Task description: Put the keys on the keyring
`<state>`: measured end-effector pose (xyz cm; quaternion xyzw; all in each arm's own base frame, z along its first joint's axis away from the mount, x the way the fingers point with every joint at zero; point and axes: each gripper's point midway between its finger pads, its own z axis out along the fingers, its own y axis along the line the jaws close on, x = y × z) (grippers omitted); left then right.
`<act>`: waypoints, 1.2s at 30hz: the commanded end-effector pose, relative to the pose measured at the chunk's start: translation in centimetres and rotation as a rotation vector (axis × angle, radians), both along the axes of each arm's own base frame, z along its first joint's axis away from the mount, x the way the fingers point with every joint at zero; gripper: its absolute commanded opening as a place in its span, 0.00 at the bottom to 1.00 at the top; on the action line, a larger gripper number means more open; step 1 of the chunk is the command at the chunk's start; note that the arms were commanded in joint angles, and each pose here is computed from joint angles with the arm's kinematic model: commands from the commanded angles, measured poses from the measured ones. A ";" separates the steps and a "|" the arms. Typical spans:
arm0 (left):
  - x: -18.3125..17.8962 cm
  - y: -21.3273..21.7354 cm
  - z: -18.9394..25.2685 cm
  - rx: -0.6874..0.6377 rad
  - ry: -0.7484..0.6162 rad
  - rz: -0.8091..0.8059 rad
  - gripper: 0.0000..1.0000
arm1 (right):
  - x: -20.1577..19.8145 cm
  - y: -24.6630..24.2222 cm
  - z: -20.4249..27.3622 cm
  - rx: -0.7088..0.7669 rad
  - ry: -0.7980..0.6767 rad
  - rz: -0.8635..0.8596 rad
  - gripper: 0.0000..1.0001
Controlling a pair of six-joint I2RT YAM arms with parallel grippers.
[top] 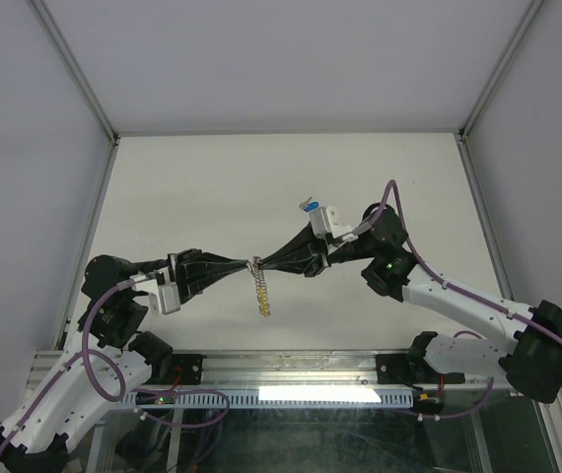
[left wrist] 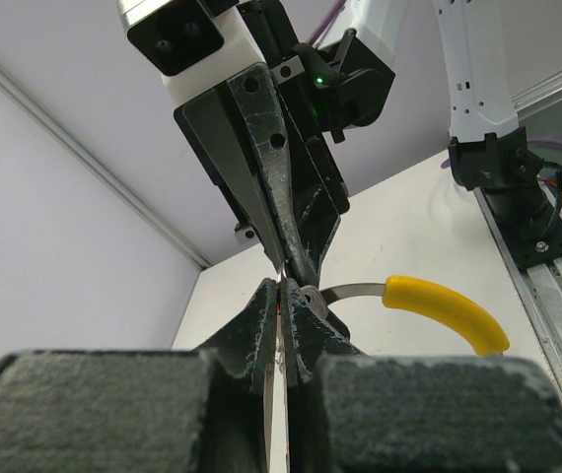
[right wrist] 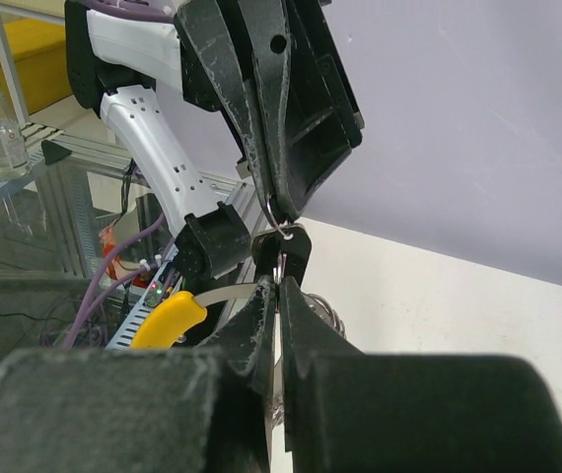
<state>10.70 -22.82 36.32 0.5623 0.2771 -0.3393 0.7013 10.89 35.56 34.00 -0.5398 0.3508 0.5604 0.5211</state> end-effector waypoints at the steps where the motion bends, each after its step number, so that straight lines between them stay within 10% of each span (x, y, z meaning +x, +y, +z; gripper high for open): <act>1: -0.1 0.0 0.7 -0.012 -0.026 0.002 0.00 | -0.7 -0.2 4.2 0.119 -0.077 0.029 0.00; 36: -0.3 -0.1 0.5 0.010 -0.042 -0.015 0.00 | -0.3 0.3 3.9 0.114 -0.046 0.025 0.00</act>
